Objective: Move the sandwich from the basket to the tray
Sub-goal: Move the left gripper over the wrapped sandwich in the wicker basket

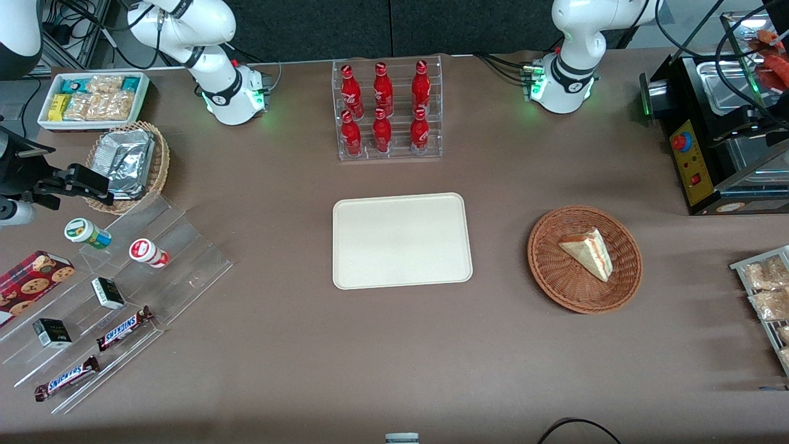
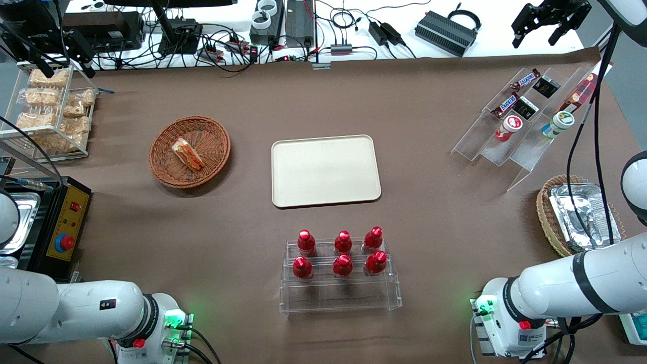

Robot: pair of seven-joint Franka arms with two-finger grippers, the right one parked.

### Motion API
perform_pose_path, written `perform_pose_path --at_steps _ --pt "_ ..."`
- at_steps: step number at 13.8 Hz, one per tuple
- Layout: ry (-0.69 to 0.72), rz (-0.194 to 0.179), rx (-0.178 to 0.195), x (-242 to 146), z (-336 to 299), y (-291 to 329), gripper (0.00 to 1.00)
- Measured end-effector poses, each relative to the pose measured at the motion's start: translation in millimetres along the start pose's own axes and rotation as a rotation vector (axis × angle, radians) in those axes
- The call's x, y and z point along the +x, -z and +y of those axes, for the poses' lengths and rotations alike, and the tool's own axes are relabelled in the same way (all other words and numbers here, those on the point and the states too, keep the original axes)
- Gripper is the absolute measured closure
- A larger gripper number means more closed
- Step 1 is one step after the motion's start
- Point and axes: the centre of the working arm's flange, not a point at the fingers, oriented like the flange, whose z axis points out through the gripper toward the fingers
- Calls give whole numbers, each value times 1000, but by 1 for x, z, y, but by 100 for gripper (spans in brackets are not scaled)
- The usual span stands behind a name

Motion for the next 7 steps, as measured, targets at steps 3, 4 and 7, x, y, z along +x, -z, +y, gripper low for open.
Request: perform_pose_path --at_steps 3,4,7 --pt "-3 1 -5 0 0 0 0" --pt "-4 1 -5 0 1 0 0" --pt "-9 -9 -4 6 3 -6 0"
